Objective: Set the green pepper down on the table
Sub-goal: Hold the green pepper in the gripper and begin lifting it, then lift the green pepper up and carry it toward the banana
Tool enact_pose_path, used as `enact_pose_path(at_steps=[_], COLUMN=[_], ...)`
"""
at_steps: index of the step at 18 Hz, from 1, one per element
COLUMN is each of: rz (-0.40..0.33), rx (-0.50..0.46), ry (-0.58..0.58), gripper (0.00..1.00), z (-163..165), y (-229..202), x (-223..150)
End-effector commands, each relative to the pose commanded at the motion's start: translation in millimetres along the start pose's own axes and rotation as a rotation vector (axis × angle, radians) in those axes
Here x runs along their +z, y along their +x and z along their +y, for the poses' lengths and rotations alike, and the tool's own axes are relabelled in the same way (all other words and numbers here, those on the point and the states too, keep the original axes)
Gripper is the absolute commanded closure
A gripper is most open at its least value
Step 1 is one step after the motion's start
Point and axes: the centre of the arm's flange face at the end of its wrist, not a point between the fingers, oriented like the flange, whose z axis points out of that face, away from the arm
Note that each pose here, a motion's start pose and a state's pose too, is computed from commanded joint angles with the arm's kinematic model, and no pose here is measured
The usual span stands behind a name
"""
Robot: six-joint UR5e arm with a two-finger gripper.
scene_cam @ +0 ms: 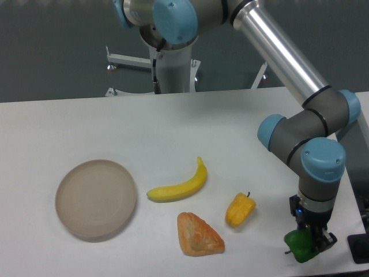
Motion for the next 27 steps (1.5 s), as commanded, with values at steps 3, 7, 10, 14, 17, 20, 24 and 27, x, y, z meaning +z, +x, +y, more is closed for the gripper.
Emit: enact_pose_path(at_steps=[3, 7, 10, 14, 17, 20, 24, 27], rz=[0.030, 0.092, 0.118, 0.157, 0.183, 0.217, 0.245, 0.259], rx=[-0.024, -0.045, -0.052, -0.058, -0.075, -0.046, -0.007, 0.053], ry=[0.006, 0.022, 0.070, 0.100, 0.126, 0.135, 0.171, 0.183], gripper=[0.67, 0.67, 0.67, 0.66, 0.66, 0.66, 0.66, 0.66], z=[-5, -11, -16, -14, -4, 9, 38, 58], y=[3, 15, 34, 68, 91, 117, 147, 166], x=[-12, -43, -67, -88, -100, -102, -97, -94])
